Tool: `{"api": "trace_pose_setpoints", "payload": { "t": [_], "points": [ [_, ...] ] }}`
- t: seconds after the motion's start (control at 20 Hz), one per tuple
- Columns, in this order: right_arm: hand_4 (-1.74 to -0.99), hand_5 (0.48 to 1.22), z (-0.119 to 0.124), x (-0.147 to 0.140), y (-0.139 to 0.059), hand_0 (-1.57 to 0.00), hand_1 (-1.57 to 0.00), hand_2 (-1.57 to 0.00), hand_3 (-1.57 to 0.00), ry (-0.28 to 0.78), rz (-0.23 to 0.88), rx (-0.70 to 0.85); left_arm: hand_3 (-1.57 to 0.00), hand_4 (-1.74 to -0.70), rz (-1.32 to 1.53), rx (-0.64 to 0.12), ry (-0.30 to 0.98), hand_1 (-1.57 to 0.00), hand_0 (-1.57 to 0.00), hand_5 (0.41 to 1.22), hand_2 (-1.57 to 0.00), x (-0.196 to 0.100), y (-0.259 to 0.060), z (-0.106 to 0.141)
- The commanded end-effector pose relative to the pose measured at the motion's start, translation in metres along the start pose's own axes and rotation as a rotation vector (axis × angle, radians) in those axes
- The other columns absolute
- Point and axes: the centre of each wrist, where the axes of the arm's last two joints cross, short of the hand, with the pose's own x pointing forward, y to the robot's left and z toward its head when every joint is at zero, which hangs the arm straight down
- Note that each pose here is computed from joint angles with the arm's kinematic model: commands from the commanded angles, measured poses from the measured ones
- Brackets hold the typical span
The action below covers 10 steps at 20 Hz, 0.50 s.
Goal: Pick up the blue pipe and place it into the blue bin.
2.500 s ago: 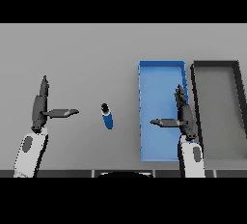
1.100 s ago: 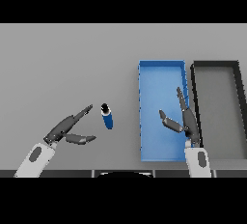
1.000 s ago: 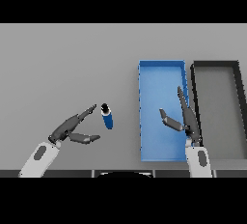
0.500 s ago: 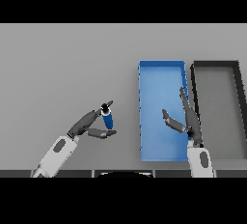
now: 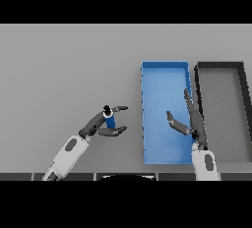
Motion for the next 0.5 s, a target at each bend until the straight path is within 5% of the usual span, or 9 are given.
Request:
{"api": "trace_pose_setpoints", "payload": {
  "t": [0.0,0.1,0.2,0.45],
  "points": [
    [-1.220,0.656,0.001,-0.001,-0.002,0.00,0.00,0.00,0.00,0.001,0.005,0.000,-0.53,-1.28,0.038,0.002,-0.028,-0.32,-0.12,0.735,-0.49,0.000,-0.002,0.001],
    [-1.219,0.657,0.001,-0.001,-0.001,0.00,0.00,0.00,0.00,0.003,0.009,0.003,-0.91,-1.44,0.051,0.013,-0.030,-0.75,-0.60,0.910,-0.87,0.000,-0.007,-0.001],
    [-1.227,0.660,0.002,-0.001,0.001,0.00,0.00,0.00,0.00,0.003,0.001,0.004,-1.12,-1.54,0.054,-0.001,-0.019,-1.05,-0.95,1.022,-1.12,0.000,-0.014,0.001],
    [-1.221,0.638,-0.002,-0.001,0.002,0.00,0.00,0.00,0.00,0.015,-0.020,0.010,-1.42,-1.50,0.014,0.013,-0.096,-1.40,-1.37,1.156,-1.42,0.007,-0.024,0.000]
  ]
}}
